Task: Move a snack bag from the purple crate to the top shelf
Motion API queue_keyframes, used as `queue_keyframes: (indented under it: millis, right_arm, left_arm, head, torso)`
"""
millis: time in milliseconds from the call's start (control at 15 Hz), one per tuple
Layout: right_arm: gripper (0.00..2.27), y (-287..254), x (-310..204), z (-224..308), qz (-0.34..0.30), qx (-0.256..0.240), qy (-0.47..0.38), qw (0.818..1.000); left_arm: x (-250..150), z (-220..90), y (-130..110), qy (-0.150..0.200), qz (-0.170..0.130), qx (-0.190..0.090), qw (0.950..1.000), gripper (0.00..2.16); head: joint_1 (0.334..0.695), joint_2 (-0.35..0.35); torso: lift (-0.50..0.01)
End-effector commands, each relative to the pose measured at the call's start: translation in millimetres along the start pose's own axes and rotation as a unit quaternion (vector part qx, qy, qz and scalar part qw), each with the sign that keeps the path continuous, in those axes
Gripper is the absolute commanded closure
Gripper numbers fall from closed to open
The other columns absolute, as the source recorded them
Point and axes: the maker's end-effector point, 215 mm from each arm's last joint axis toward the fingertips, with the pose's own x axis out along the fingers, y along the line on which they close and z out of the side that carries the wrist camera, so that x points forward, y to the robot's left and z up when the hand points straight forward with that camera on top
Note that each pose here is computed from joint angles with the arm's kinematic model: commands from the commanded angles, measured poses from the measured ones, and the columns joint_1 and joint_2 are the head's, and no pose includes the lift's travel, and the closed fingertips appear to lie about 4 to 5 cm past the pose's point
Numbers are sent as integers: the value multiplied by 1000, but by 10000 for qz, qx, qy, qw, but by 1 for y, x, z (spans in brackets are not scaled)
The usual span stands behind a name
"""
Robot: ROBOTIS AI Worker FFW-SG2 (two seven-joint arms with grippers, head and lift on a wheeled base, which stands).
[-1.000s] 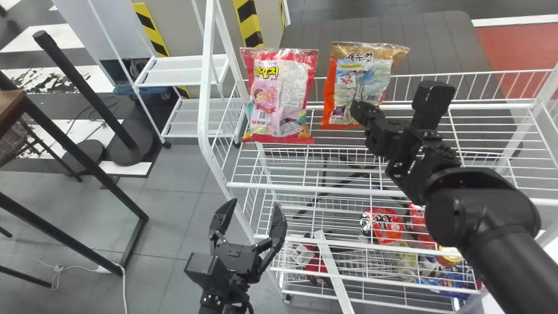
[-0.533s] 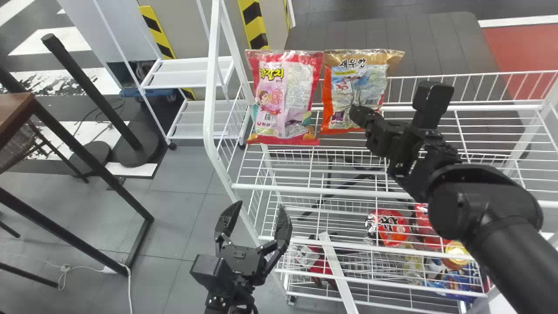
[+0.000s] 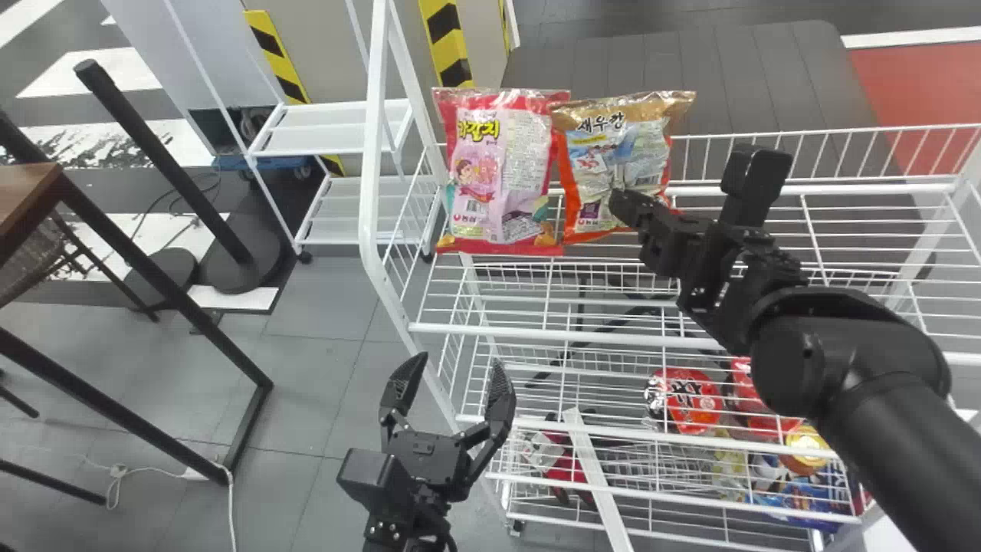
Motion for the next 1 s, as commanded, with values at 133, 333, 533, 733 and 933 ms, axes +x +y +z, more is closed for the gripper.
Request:
queue_keyframes:
  millis: [133,333,533,733,933]
  right_arm:
    - [1426,3,-1,-5,8,-2,22,10000]
    - [613,0,-1,-5,-66,-116,-6,9999]
    - [167,-4,-1,-3,-164,-161,-30,9997]
    - [140,1,-2,1,-171,-209,-138,9995]
    - [144,11,-5,0,-108,-248,-170,9995]
  left_arm:
    - [-1,-2,0,13,4,-2,10000,124]
    - [-1,-3,0,21,12,-2,10000,124]
    - [-2,-3,-1,28,9,-4,10000,124]
    - [-1,-4,-1,28,10,-4,10000,124]
    - [0,-4,0,28,25,0,10000,124]
  head:
    - [695,244]
    - [695,243]
    - [695,241]
    - [695,237]
    - [695,241]
  torso:
    - [1]
    - [1]
    - [1]
    - [1]
    - [1]
